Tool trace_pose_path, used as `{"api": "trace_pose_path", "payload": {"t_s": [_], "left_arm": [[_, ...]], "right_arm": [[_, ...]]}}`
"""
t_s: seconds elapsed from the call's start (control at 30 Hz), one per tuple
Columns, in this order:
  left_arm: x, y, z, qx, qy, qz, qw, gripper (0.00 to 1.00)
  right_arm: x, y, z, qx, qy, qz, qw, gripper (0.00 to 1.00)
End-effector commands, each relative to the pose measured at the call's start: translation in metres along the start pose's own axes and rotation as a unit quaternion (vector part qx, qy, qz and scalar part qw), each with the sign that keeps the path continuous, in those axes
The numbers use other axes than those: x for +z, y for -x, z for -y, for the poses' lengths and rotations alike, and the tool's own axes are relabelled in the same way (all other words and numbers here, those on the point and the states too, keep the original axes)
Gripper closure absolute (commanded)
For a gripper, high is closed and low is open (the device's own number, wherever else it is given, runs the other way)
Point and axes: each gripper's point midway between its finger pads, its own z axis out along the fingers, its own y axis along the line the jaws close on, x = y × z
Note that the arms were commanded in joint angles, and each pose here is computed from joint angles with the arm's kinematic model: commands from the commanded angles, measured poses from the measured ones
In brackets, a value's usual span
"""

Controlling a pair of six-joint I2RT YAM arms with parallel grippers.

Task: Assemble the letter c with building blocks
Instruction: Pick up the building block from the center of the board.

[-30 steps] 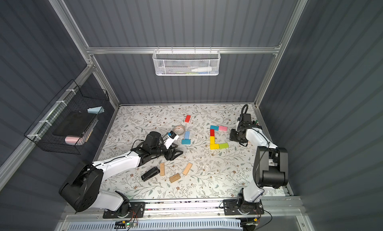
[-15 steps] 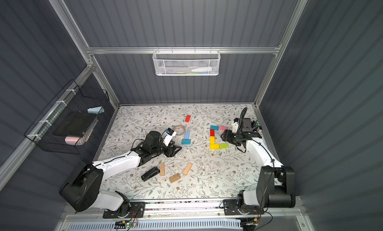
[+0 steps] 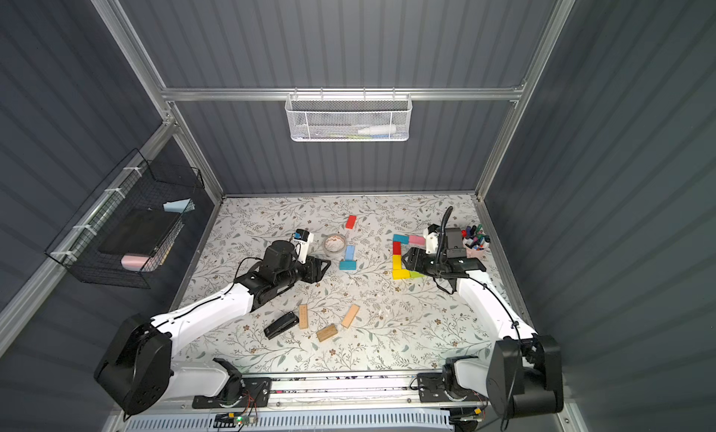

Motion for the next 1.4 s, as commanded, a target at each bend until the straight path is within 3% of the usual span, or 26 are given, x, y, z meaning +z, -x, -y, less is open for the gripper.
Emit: {"api": "trace_pose_path", "payload": {"t_s": [0.0, 0.2, 0.4, 0.77, 1.17, 1.37], "left_arm": [[-0.010, 0.001, -0.003, -0.027, 0.020, -0.004, 0.999, 0.34], [-0.018, -0.008, -0.008, -0.027, 0.035, -0.021, 0.999, 0.35], [-0.022, -0.024, -0.015, -0.030, 0.062, -0.072, 0.995, 0.36], [-0.033, -0.069, -0.029, -0.114, 0.139, -0.180, 0.967, 0.39], [-0.023, -0.077, -0.022, -0.132, 0.130, -0.199, 0.962, 0.42], [-0.028, -0.085, -0.033, -0.143, 0.180, -0.229, 0.946, 0.44]], "right_arm": [[0.000, -0.010, -0.004, -0.013, 0.017, -0.011, 1.000, 0.31], [0.002, -0.015, -0.006, -0.017, 0.024, -0.024, 0.999, 0.34], [0.002, -0.020, -0.008, -0.023, 0.025, -0.033, 0.999, 0.35], [0.009, -0.042, -0.019, -0.016, 0.030, -0.070, 0.997, 0.38], [0.015, -0.047, -0.023, -0.026, 0.039, -0.089, 0.995, 0.38], [0.017, -0.042, -0.024, -0.034, 0.041, -0.084, 0.995, 0.35]]}}
